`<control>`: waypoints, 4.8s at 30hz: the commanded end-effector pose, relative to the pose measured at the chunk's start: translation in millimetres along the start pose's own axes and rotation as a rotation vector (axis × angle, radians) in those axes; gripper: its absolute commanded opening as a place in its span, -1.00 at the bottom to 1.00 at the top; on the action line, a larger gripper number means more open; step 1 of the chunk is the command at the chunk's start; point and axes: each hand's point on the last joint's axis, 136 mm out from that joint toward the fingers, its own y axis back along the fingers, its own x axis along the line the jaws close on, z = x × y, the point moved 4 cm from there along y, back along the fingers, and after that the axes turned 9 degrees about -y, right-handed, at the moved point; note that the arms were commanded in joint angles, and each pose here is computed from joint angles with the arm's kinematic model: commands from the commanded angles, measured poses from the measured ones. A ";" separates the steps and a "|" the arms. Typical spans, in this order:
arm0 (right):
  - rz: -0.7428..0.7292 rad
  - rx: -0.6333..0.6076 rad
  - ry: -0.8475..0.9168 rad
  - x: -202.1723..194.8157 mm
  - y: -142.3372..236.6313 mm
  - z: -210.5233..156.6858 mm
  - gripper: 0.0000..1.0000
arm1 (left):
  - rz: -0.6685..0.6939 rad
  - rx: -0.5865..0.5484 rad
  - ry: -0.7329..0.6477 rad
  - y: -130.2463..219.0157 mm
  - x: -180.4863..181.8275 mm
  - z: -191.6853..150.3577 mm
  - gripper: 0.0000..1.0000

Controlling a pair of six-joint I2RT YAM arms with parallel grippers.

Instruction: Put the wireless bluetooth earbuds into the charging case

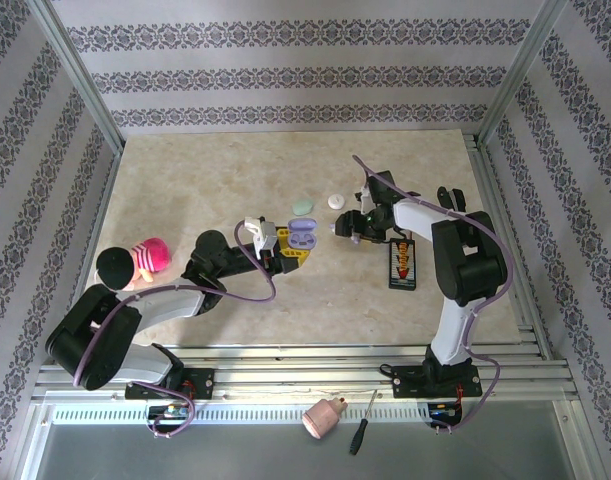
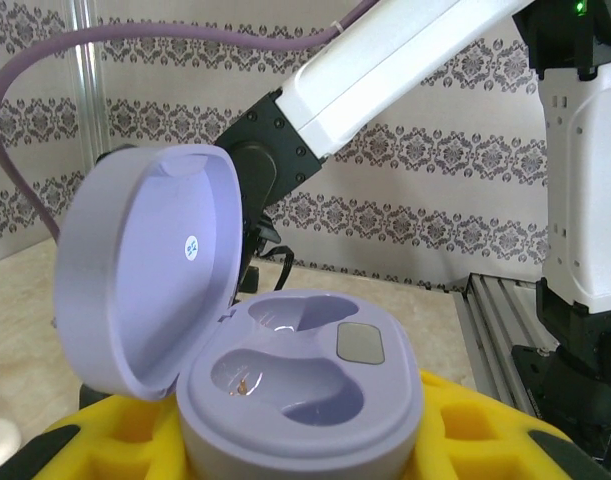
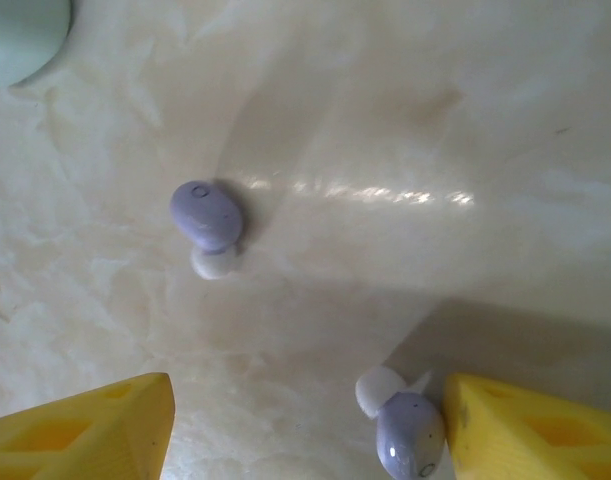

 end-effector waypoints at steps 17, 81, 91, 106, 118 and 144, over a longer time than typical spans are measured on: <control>0.130 -0.023 0.077 29.0 28.1 -16.8 0.37 | 0.011 0.007 -0.053 8.1 -2.8 7.8 -0.36; -0.293 -0.027 0.043 15.2 -1.3 -13.5 0.17 | 0.079 0.042 -0.126 29.3 -11.9 8.9 -0.36; -0.269 -0.017 0.021 14.1 -13.0 -11.9 0.15 | 0.074 0.042 -0.118 27.5 -11.1 9.6 -0.36; -0.282 -0.040 0.037 12.6 -19.2 11.8 0.09 | 0.083 0.051 -0.115 29.1 -11.2 6.5 -0.36; -0.265 -0.037 0.093 17.0 -19.0 21.9 0.05 | 0.092 0.055 -0.118 29.1 -9.8 5.5 -0.36; -0.599 -0.168 0.199 20.4 10.0 14.6 -0.05 | 0.167 0.085 -0.172 46.6 -11.3 4.2 -0.37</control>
